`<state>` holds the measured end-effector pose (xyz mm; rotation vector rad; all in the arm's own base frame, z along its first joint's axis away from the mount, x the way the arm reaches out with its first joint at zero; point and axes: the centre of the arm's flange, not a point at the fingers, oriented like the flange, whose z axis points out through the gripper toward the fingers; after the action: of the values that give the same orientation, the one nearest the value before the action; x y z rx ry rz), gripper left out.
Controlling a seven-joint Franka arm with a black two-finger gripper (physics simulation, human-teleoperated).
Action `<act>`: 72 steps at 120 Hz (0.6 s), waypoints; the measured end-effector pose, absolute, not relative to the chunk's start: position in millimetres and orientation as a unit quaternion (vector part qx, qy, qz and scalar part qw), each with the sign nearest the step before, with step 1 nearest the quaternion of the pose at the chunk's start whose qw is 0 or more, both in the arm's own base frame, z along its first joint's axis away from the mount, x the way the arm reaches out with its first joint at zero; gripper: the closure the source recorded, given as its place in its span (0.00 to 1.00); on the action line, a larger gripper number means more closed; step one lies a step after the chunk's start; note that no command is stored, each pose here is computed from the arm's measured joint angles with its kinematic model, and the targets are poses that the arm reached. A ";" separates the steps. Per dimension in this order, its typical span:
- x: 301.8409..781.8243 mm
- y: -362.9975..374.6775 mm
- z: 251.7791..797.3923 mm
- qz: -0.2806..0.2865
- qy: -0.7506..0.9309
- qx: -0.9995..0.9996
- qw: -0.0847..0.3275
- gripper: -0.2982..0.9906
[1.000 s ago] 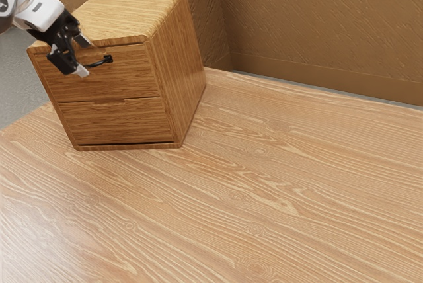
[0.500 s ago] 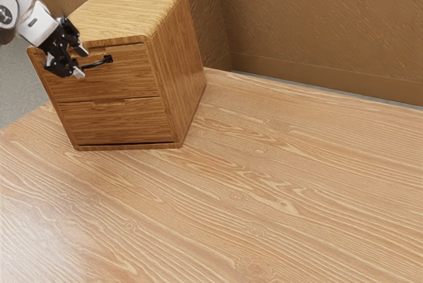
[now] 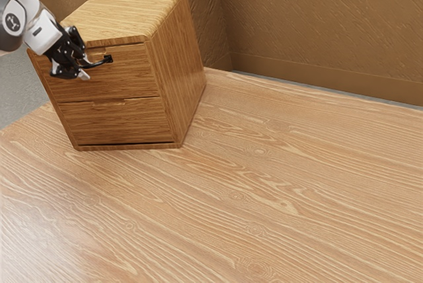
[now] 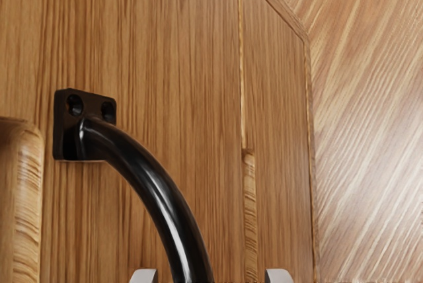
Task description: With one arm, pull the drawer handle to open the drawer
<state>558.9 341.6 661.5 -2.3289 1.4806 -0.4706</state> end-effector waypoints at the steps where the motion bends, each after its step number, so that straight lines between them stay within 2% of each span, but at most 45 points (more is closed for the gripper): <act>1: 558.5 341.3 661.5 -0.165 0.522 -0.820 0.170 0.70; 31: 541.1 324.8 663.3 -0.153 0.532 -0.815 0.171 0.77; 46: 529.6 314.9 678.3 -0.153 0.535 -0.810 0.182 0.78; 72: 522.5 319.0 671.2 -0.149 0.534 -0.813 0.177 0.79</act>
<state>522.5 319.0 671.2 -2.3024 1.5113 -0.4205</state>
